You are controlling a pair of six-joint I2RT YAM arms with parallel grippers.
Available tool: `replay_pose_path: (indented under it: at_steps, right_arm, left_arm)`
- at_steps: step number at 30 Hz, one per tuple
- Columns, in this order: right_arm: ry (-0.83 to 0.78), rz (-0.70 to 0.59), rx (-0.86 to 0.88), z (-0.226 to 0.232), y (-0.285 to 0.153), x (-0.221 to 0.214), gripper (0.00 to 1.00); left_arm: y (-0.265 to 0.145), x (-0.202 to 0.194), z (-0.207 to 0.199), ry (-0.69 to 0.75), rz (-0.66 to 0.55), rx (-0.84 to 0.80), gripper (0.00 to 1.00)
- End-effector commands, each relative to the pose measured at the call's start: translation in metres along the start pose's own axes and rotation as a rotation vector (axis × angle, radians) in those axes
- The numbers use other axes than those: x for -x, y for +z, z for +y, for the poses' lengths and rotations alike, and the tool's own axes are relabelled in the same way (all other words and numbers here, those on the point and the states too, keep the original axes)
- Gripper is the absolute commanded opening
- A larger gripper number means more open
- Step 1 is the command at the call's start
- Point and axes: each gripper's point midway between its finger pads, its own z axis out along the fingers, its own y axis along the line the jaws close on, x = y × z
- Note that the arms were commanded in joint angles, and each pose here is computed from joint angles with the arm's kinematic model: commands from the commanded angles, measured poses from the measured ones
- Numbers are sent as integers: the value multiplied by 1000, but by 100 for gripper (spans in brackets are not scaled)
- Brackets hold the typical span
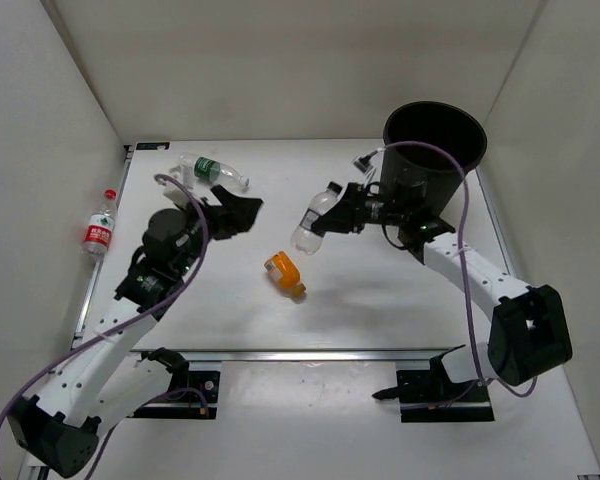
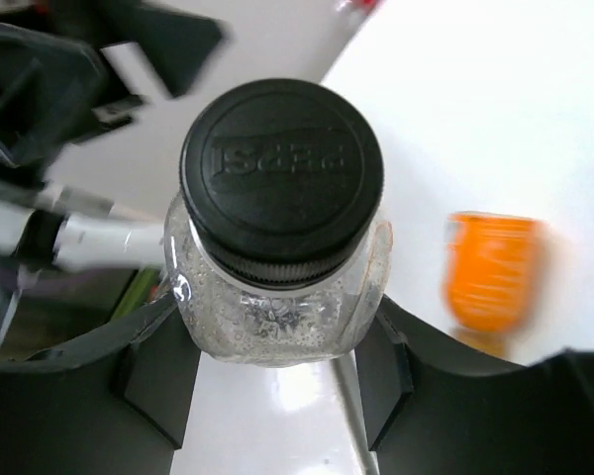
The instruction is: Put the plastic bottles in the bin
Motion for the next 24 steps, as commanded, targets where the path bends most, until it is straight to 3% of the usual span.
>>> replay_pose_path:
  at_steps: [1,8,11,15,19,22,24]
  right_arm:
    - [-129,-94,-143,2,-39,52,0]
    - [-242,-307,-714,-42,-167,163,0]
    - [-267,-366,-958,-70,-216,199,0]
    - [-271,-346,-1225,-109,-259,219,0]
    - [-225,-339,-1255,-136,-275,218,3]
    - [-189,-325,-1240,-155,-277,212,18]
    - [-189,-307,-1249,-161,-276,211,43]
  left_arm:
    - [-16,53,47,69,-53,262,99]
    - [-42,74,187,266,225,940,99]
    - [-42,71,232,171,317,986,99]
    - [-66,91,290,209,329,1248,99]
    - [-92,111,340,138,347,1412,99]
    - [-99,127,366,90,317,1432,99]
    - [-105,142,380,152,308,1489,99]
